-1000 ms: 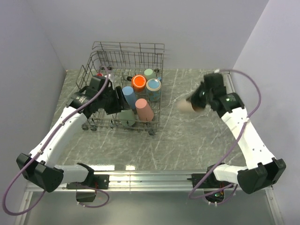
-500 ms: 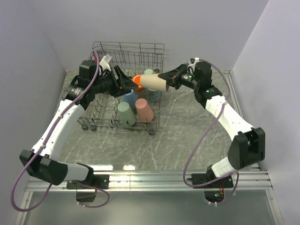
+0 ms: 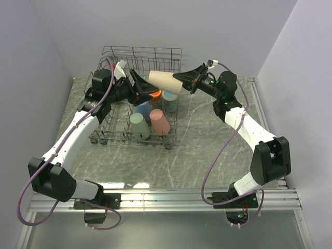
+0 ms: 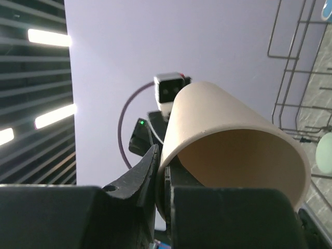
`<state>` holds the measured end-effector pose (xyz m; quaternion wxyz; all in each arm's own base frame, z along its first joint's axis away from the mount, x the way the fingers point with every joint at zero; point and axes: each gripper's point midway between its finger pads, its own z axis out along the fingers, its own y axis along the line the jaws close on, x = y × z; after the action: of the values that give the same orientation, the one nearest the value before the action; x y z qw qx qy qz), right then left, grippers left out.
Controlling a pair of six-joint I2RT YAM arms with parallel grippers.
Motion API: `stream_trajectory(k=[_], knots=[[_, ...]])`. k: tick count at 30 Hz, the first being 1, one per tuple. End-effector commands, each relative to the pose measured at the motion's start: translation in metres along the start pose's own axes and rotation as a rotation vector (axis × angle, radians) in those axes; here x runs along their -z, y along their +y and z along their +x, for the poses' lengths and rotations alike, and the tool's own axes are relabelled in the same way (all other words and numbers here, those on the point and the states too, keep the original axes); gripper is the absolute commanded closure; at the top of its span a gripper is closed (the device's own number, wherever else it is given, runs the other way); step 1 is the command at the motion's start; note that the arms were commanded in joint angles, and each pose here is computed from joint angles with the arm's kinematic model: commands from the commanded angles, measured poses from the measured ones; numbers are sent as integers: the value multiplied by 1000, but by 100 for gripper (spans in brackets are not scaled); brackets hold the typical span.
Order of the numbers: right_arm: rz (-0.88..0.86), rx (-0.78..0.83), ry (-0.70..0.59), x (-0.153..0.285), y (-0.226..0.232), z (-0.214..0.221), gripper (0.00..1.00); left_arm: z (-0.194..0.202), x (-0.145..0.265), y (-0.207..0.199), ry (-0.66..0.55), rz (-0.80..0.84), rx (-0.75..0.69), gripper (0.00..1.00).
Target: Load the cups into the dish rack
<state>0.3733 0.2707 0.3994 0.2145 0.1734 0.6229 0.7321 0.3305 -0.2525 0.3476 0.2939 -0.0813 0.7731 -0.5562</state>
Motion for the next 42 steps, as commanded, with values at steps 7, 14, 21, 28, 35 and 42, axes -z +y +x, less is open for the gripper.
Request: stream_trajectory(k=[7, 14, 21, 28, 35, 42], knots=[[-64, -13, 74, 11, 12, 24, 100, -22, 0, -56, -68, 254, -81, 19], [-124, -14, 96, 16, 25, 29, 100, -26, -10, -37, -78, 191, -79, 18], [-136, -34, 140, 18, 25, 36, 100, -31, -10, -34, -110, 200, -66, 16], [-96, -63, 168, 28, 3, 45, 100, -35, -2, -39, -103, 248, -62, 16], [-87, -77, 135, 29, -6, 41, 100, -31, 0, -45, -78, 284, -60, 21], [-78, -66, 99, 21, -7, 30, 100, -25, 4, -47, -64, 298, -74, 24]])
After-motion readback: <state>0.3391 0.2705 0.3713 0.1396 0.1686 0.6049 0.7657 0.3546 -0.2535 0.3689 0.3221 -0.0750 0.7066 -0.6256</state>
